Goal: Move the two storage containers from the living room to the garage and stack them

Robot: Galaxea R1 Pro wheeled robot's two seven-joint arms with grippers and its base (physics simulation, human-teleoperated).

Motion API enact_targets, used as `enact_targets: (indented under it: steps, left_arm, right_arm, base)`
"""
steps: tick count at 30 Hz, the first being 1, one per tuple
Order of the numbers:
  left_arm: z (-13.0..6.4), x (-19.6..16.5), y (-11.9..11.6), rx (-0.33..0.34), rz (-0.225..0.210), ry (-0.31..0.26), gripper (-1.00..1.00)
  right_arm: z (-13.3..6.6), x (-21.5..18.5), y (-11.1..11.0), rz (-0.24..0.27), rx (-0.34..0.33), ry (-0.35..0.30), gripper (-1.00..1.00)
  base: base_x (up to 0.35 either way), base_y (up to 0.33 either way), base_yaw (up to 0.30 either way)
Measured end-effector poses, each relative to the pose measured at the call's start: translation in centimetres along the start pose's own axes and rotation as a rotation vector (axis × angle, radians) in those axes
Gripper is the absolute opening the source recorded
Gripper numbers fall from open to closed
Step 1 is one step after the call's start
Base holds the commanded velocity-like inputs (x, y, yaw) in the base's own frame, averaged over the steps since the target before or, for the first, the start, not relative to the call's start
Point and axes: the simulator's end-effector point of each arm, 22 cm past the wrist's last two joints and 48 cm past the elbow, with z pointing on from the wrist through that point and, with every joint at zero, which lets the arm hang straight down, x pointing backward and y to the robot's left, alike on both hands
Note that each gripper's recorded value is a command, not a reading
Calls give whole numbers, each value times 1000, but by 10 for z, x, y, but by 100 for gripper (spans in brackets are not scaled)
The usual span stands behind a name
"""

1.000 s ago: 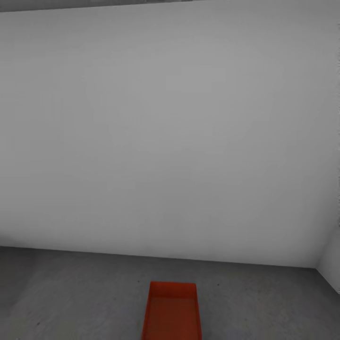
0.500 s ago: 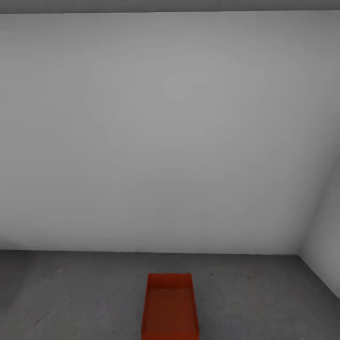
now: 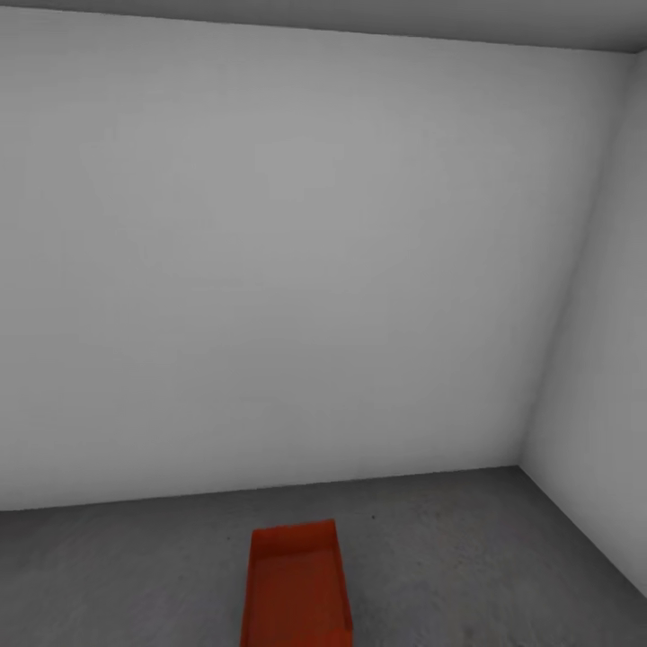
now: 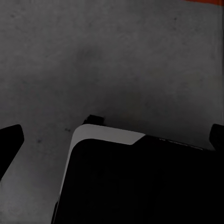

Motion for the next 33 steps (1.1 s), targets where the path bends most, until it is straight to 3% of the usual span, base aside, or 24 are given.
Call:
enact_targets:
  steps: [33]
  left_arm:
    - [-1, -7, 0, 2, -2, -17, 100]
  right_arm:
    - [-1, -7, 2, -2, -4, -18, 100]
  base:
    - [0, 0, -282]
